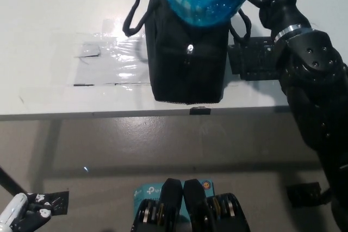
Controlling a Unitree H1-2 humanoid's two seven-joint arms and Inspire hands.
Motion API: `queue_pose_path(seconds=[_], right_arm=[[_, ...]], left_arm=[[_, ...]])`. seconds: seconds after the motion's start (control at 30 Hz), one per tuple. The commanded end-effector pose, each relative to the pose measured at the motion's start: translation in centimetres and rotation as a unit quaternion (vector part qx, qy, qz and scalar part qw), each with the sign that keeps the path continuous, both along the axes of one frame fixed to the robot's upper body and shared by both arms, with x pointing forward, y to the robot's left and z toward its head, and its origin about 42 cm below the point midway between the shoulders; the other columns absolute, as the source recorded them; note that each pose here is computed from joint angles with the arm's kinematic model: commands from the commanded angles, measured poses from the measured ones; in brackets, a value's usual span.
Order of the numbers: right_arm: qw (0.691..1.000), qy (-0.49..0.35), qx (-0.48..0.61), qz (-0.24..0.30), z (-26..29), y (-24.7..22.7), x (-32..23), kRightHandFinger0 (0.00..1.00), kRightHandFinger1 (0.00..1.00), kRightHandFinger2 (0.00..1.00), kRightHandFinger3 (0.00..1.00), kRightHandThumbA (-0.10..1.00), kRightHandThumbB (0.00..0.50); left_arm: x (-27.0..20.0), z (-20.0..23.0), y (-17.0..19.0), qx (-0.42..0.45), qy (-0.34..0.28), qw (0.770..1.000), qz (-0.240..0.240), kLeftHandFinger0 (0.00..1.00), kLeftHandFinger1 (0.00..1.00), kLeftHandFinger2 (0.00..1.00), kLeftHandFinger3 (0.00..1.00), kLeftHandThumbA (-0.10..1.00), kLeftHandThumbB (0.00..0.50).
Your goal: The robot uses its right hand to pick up a stack of plates kept in the middle of the desk and put it inside a bag kept next to it
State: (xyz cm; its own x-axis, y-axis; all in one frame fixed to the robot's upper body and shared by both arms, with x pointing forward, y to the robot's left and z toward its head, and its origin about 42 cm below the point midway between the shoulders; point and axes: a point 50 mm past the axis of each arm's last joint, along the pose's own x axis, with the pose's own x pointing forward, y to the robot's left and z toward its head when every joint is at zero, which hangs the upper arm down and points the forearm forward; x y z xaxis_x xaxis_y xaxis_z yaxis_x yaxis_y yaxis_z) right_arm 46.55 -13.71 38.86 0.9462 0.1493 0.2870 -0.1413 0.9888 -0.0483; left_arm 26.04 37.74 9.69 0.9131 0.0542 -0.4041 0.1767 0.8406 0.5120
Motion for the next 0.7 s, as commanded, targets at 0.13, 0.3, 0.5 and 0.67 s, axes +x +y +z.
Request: queue_pose_path(seconds=[0.13,0.3,0.5,0.67], right_arm=[[0.997,-0.071,0.015,-0.035,4.2,-1.2,-0.5,0.00,0.00,0.23,0.18,-0.10,0.229],[0.998,-0.054,0.027,-0.024,2.6,0.2,-1.0,0.00,0.00,0.18,0.16,-0.10,0.235],[0.999,-0.022,0.025,-0.023,-0.3,2.2,-1.3,0.00,0.00,0.00,0.00,-0.10,0.257],[1.000,-0.003,0.010,-0.022,-2.2,4.1,-1.6,0.00,0.00,0.03,0.00,-0.10,0.330]], left_arm=[[0.1,1.0,0.5,0.010,-0.012,1.000,-0.015,0.65,0.65,0.75,0.78,-0.10,0.070],[0.2,1.1,0.4,0.005,-0.013,1.000,-0.013,0.66,0.66,0.76,0.79,-0.10,0.070],[0.2,1.1,0.3,0.007,-0.016,1.000,-0.016,0.66,0.67,0.78,0.80,-0.10,0.069],[0.3,1.1,0.3,0.010,-0.010,1.000,-0.014,0.66,0.67,0.78,0.82,-0.10,0.064]])
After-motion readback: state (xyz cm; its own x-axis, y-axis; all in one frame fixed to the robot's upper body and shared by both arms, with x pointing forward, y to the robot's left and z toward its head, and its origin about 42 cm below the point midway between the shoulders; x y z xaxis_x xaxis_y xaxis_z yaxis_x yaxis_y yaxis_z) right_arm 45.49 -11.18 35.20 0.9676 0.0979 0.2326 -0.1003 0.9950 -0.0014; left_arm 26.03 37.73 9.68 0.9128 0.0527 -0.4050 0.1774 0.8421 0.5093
